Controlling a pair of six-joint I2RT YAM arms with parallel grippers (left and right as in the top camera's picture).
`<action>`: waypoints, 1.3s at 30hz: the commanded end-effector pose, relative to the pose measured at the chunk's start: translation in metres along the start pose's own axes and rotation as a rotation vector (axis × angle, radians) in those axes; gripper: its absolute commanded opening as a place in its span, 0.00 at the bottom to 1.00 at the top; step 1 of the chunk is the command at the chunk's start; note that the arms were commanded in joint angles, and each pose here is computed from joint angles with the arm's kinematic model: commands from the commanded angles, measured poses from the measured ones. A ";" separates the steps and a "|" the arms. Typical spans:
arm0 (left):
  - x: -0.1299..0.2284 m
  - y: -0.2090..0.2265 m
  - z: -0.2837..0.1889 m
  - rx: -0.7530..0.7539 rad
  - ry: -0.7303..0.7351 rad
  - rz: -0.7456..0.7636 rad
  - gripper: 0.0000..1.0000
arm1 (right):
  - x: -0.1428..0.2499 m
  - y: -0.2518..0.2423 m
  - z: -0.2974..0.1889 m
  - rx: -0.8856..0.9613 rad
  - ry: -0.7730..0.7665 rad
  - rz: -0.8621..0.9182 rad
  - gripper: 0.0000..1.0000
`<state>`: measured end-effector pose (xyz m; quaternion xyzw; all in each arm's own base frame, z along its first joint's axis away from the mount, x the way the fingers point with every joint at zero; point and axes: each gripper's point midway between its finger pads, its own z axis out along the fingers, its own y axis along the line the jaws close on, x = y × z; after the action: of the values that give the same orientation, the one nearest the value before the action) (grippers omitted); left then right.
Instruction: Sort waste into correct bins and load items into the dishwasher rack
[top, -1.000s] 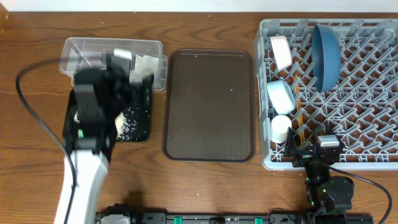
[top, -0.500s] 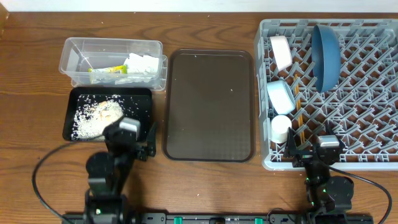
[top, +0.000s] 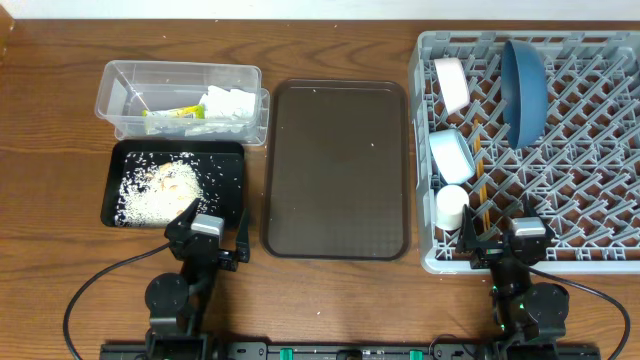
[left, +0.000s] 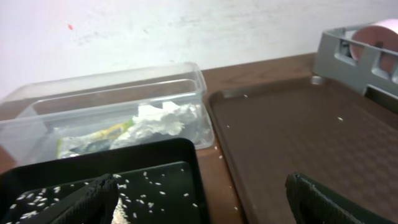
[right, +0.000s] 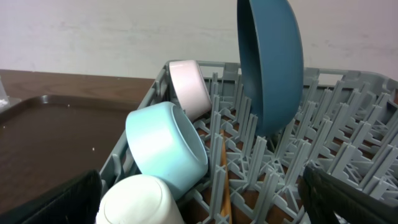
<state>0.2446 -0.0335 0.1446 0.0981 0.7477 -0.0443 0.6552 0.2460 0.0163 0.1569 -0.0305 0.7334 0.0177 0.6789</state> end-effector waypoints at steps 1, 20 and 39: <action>0.011 0.006 -0.001 -0.037 0.029 -0.026 0.88 | 0.001 0.002 0.000 -0.006 -0.002 -0.016 0.99; 0.004 0.005 -0.003 -0.031 -0.001 -0.020 0.89 | 0.001 0.002 0.000 -0.006 -0.002 -0.016 0.99; 0.004 0.005 -0.003 -0.031 -0.001 -0.020 0.88 | 0.001 0.002 0.000 -0.006 -0.002 -0.016 0.99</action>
<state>0.2428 -0.0293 0.1567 0.0893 0.7329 -0.0339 0.6736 0.2460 0.0163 0.1569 -0.0305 0.7334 0.0177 0.6789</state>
